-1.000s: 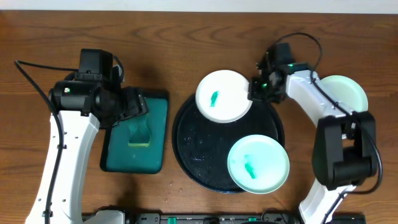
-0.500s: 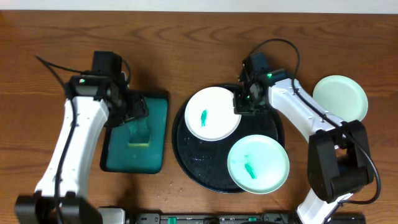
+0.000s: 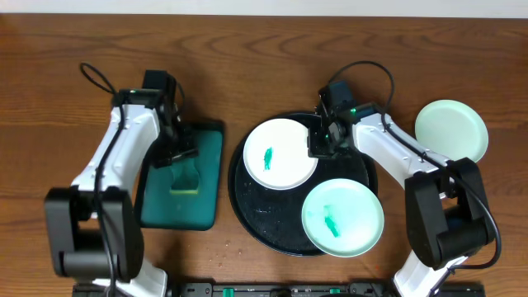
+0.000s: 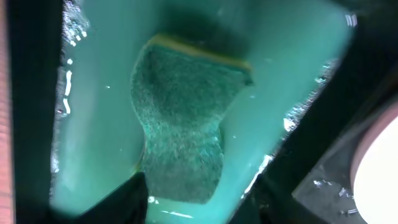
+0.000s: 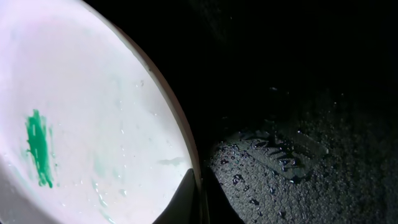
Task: Clean dirty plates on tray and stack at the side
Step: 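Lower the left gripper into the water tray and grasp the sponge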
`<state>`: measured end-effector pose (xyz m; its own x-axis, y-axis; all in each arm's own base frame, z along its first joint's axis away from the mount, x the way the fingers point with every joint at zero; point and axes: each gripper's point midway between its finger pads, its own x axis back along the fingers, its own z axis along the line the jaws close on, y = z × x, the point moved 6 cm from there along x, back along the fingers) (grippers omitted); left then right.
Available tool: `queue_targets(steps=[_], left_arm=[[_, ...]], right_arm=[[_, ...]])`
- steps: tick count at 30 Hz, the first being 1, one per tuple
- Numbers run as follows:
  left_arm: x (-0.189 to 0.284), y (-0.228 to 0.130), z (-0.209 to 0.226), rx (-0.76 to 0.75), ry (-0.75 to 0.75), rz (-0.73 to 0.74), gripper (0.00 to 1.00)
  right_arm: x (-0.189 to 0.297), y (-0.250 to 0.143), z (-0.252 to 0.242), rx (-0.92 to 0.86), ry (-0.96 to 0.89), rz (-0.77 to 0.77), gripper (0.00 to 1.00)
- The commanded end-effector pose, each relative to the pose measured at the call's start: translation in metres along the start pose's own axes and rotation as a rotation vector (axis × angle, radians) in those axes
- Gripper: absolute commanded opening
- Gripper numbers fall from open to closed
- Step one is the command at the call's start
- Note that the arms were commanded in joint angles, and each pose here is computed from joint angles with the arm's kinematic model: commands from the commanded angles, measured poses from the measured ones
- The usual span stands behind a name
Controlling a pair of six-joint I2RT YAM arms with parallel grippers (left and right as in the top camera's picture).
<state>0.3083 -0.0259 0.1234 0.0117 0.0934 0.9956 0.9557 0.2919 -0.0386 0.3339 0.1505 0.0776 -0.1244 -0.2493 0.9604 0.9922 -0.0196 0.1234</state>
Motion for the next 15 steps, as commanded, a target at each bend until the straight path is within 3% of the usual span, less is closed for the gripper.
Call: queue_targets(steps=[1,15], left_arm=[[-0.012,0.000,0.004,-0.010,0.044,0.032,0.51],[-0.033,-0.004,0.012,-0.009,0.090,0.039,0.51]], right_arm=[[-0.002,-0.002,-0.002,-0.026,-0.004,-0.006,0.01],[-0.013,-0.007,-0.014,-0.067,-0.002,-0.018,0.01]])
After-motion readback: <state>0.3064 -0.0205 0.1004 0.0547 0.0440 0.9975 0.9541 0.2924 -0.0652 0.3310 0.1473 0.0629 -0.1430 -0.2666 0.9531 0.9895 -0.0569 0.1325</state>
